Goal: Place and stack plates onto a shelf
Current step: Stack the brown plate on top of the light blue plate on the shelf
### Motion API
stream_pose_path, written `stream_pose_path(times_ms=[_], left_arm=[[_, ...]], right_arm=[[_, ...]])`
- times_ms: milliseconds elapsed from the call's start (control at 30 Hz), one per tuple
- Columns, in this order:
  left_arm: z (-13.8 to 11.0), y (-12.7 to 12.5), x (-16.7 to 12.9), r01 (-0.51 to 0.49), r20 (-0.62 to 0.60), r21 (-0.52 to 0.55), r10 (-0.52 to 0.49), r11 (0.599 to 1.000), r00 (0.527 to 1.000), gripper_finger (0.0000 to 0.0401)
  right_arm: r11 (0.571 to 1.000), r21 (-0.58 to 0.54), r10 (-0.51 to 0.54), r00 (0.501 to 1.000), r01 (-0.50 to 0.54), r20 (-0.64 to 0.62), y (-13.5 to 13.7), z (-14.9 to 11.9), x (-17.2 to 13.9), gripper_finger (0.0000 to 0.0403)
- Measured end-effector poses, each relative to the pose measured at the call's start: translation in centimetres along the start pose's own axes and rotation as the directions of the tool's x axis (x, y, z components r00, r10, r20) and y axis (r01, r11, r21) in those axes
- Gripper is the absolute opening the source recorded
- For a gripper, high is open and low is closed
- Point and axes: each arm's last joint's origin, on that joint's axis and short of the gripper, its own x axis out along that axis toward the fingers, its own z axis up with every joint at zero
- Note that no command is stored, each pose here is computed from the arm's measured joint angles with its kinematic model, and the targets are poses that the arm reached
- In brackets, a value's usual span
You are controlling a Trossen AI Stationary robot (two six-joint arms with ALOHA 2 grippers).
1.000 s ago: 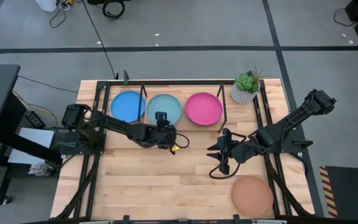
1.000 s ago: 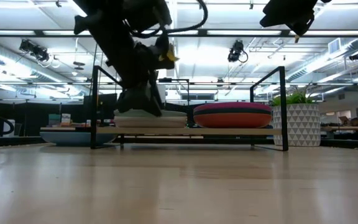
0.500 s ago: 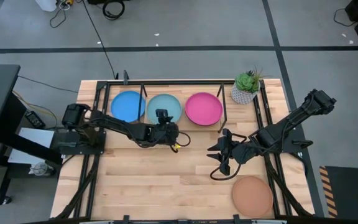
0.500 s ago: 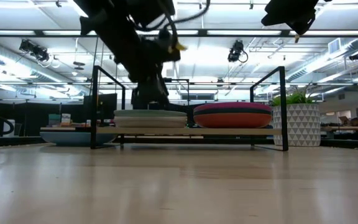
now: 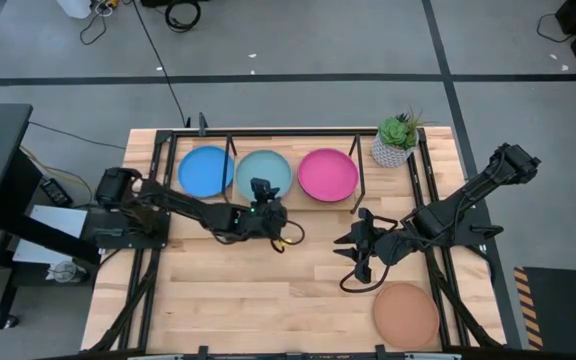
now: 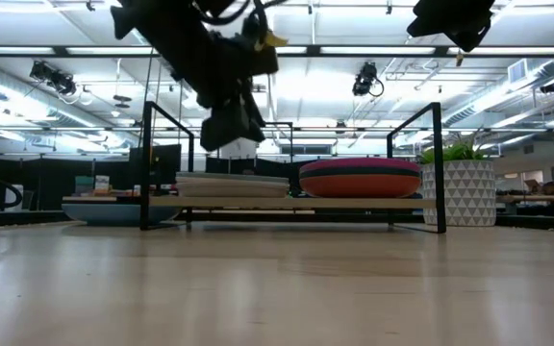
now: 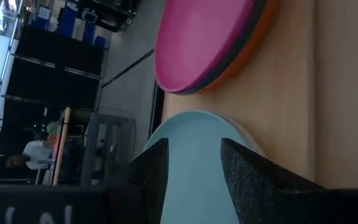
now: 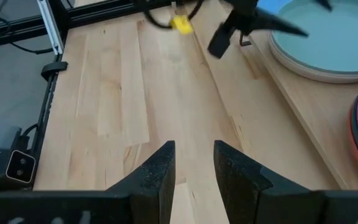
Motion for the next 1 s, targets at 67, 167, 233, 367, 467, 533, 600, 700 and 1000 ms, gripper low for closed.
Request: stream_pose_path(times_ms=[67, 167, 233, 367, 467, 533, 600, 700, 1000], left_arm=[[0.0, 1.0, -0.1, -0.010, 0.004, -0.034, 0.010, 0.999, 1.000, 0.0155], [-0.2, 2.1, 0.9, 0.019, 0.002, -0.094, -0.019, 0.995, 1.000, 0.0155], [-0.9, 2.5, 2.2, 0.078, -0.016, -0.117, -0.080, 0.990, 0.997, 0.0155], [-2.1, 4.0, 5.0, 0.143, -0.027, -0.215, -0.152, 0.966, 0.988, 0.0155], [-2.7, 4.9, 6.2, 0.206, -0.008, -0.263, -0.216, 0.943, 0.976, 0.0155], [-2.8, 5.1, 6.5, 0.242, 0.009, -0.270, -0.249, 0.932, 0.968, 0.0155], [-2.7, 5.2, 6.2, 0.278, 0.037, -0.257, -0.278, 0.926, 0.960, 0.0154], [-1.8, 5.1, 4.8, 0.360, 0.126, -0.241, -0.339, 0.901, 0.932, 0.0146], [1.2, 1.7, -1.4, 0.560, 0.335, -0.026, -0.520, 0.828, 0.786, 0.0119]], right_arm=[[1.000, 0.000, 0.000, 1.000, 0.000, 0.000, 0.0, 0.0, 0.0, 0.0116], [1.000, 0.008, 0.000, 1.000, 0.000, 0.000, 0.0, 0.0, 0.0, 0.0117], [1.000, 0.006, 0.003, 1.000, -0.003, 0.000, 0.1, 0.0, 0.0, 0.0117], [1.000, -0.002, 0.005, 1.000, -0.005, 0.004, 0.3, -0.2, -0.2, 0.0117], [1.000, -0.012, 0.014, 1.000, -0.014, -0.005, 0.5, -0.4, -0.3, 0.0117], [0.999, -0.019, 0.038, 0.999, -0.038, -0.029, 0.8, -0.6, -0.1, 0.0117], [0.998, -0.034, 0.059, 0.996, -0.062, -0.072, 1.3, -1.2, 0.3, 0.0117], [0.996, -0.033, 0.079, 0.986, -0.085, -0.150, 2.0, -2.3, 1.6, 0.0117], [0.991, 0.061, 0.131, 0.861, -0.116, -0.491, 3.6, -6.4, 4.2, 0.0116]])
